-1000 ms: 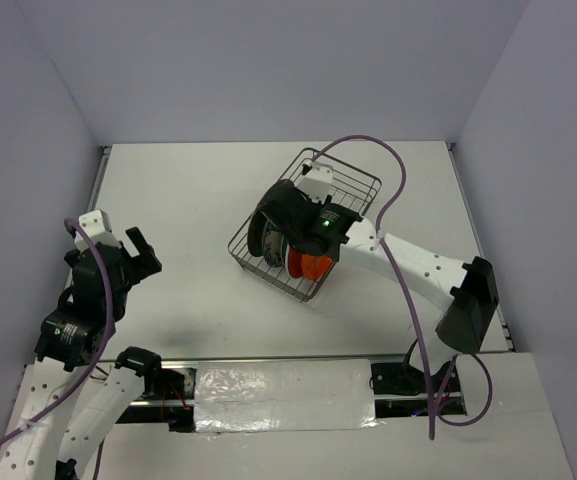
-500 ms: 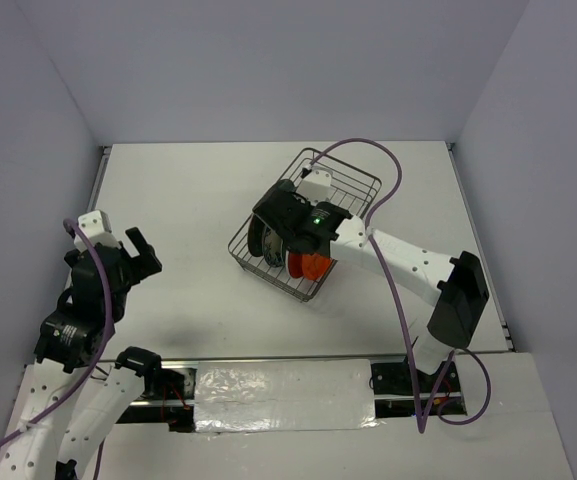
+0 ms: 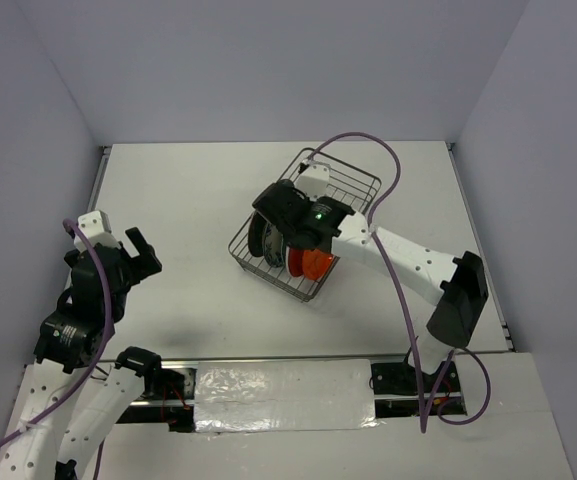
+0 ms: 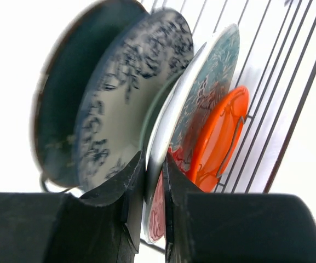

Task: Unload the plates from the dish rack

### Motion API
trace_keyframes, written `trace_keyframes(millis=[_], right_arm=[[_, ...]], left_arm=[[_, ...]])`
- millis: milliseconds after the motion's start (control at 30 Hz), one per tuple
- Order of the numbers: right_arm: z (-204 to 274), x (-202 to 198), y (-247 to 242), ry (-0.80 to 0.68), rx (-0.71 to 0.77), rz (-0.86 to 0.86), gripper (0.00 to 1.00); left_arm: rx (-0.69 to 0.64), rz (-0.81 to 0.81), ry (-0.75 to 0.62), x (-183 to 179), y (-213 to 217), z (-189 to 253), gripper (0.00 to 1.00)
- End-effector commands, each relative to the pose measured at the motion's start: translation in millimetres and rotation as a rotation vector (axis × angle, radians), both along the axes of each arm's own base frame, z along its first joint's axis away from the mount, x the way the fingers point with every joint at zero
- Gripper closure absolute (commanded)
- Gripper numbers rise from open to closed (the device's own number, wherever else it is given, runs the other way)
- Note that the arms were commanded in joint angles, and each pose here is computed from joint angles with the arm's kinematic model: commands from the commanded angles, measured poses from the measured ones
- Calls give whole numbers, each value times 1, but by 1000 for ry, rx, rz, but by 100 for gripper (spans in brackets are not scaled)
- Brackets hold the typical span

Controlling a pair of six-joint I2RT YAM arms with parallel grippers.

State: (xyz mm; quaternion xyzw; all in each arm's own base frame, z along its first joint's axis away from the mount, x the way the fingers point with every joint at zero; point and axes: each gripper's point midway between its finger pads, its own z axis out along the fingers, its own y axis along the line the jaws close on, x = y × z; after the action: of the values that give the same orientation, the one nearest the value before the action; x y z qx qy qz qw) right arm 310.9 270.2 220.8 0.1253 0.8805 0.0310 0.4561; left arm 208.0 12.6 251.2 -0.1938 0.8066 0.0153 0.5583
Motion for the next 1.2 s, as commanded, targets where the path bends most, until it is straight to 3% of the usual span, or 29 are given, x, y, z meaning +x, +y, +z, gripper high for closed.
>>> trace_keyframes(millis=[0, 333, 467, 567, 700, 733, 767, 800, 900, 1000, 1067, 1167], right_arm=[[108, 5, -5, -212, 36, 52, 100], [212, -11, 4, -350, 103, 274, 100], [254, -38, 12, -434, 94, 472, 100], [281, -75, 33, -506, 65, 761, 100], [275, -128, 55, -609, -160, 1090, 100], [270, -135, 55, -664, -304, 1149, 100], [236, -144, 64, -635, -430, 1211, 100], [248, -151, 58, -739, -552, 1164, 100], [210, -148, 51, -746, -864, 1057, 100], [207, -160, 59, -826, -929, 1010, 100], [195, -168, 64, -859, -1057, 1023, 100], [194, -178, 77, -901, -1120, 996, 100]], left_arm=[[-6, 4, -42, 3, 0, 12, 1], [6, 2, -4, 9, -2, 8, 1], [-17, -21, -3, 10, -8, 21, 0], [-105, -89, -73, 6, -23, 68, 0], [-257, -163, -178, -6, -43, 129, 1], [-334, -214, -224, -16, -53, 154, 0], [-373, -235, -231, -18, -59, 163, 0], [-440, -256, -249, -23, -66, 174, 0], [-594, -370, -286, -41, -90, 201, 0], [-708, -435, -246, -49, -109, 197, 0], [-770, -528, -164, -50, -131, 178, 1], [-833, -615, -21, -48, -156, 139, 0]])
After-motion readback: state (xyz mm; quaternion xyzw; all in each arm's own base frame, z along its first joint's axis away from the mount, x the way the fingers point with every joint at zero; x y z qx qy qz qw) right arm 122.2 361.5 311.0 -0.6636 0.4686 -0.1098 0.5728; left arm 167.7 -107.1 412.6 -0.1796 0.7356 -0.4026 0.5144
